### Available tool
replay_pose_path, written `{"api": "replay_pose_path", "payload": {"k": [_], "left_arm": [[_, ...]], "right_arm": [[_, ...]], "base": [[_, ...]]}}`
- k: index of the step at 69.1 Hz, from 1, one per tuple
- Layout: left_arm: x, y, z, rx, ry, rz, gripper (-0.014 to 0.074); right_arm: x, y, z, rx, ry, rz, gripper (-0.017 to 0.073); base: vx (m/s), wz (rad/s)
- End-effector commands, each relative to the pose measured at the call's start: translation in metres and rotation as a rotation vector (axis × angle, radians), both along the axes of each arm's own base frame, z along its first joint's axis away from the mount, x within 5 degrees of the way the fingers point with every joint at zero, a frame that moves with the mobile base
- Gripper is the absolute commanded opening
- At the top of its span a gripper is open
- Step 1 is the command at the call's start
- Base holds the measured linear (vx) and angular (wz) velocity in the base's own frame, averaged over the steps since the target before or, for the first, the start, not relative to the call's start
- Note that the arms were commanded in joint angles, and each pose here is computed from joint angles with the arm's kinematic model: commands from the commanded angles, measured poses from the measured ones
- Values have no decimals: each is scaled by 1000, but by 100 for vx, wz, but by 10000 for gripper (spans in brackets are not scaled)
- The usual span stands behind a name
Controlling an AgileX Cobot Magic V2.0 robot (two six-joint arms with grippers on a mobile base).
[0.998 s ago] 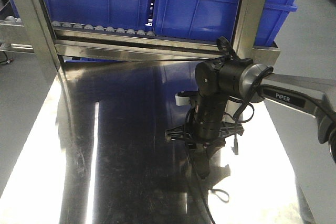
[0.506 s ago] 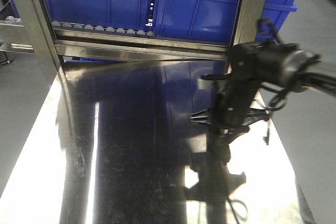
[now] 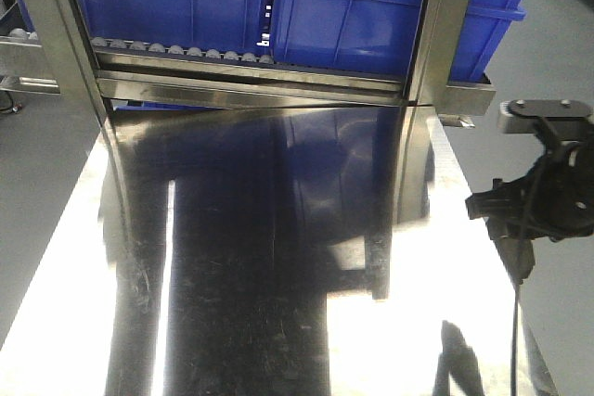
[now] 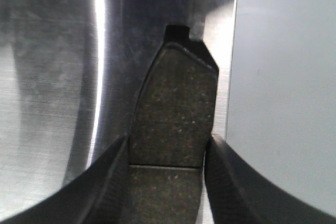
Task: Move and align brake pads A on conveyor
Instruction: 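Lift the grasped pad off the steel tray with the right gripper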
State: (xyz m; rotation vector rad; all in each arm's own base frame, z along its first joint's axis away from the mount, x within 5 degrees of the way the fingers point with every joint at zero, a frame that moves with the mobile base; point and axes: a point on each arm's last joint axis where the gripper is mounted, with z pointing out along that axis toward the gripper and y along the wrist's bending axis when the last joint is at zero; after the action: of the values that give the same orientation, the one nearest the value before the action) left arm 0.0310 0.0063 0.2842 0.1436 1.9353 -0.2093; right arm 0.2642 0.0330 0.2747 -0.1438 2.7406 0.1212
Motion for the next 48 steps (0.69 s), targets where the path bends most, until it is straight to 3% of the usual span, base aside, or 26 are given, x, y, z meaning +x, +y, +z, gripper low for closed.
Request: {"api": "replay_pose_path", "payload": {"k": [1,9,19,48], "left_arm": [[2,-2,17,-27,-106,-20,-6],[2,-2,17,-27,-106,-20,-6],[2,-2,17,-27,-106,-20,-6],[2,-2,17,-27,-106,-20,-6]], "right_arm": [[-20,-3,31,21,-228,4,-3],[-49,-6,47,40,-391,2,-3],[-85,-10,58,26,-571,27,-3],[-178,-21,46,16,-1003,28,-3]], "base": [[0,0],[0,0],[0,0],[0,0]]}}
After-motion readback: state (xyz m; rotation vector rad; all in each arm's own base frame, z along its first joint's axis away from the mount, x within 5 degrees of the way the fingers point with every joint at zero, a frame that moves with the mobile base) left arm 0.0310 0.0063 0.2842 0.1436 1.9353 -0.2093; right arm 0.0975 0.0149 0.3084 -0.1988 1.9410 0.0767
